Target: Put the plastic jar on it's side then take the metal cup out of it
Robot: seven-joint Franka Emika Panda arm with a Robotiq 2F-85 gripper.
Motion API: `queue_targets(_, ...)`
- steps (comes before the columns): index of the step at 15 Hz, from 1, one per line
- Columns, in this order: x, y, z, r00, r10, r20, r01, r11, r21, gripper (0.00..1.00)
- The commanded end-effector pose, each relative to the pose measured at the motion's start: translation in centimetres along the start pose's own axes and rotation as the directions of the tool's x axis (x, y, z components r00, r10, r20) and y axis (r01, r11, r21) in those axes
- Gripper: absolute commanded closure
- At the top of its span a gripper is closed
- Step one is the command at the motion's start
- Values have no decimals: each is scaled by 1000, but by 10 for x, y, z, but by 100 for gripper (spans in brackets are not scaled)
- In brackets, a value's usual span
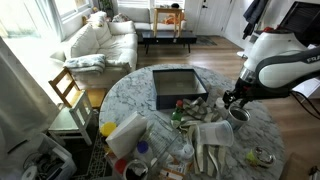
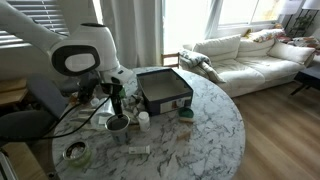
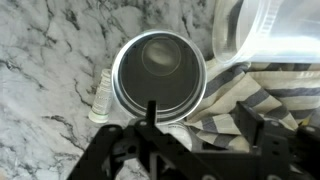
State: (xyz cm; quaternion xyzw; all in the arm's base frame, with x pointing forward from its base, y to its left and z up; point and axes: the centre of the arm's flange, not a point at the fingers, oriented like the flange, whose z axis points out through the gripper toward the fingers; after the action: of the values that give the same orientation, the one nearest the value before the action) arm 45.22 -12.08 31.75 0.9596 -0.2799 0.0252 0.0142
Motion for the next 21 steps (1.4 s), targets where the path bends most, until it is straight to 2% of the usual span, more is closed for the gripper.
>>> queue_targets(1, 1, 10, -32, 996, 86, 25, -87, 993, 75, 0)
queue_targets(2, 3, 13, -38, 991, 125, 39, -128, 986, 107, 0)
queue_targets(4, 6, 16, -46, 974, 201, 108, -218, 958, 185, 0)
queue_targets(6, 6, 19, -50, 948, 256, 190, -297, 926, 232, 0)
queue_targets(10, -1, 17, -43, 874, 300, 381, -419, 863, 283, 0)
queue_targets(13, -17, 1, -27, 814, 264, 517, -467, 826, 314, 0)
queue_targets(18, -36, -1, 20, 775, 192, 602, -433, 855, 285, 0)
queue_targets(19, -39, 0, 28, 776, 183, 604, -421, 863, 280, 0)
queue_targets(21, -39, 2, 42, 803, 129, 581, -362, 881, 305, 0)
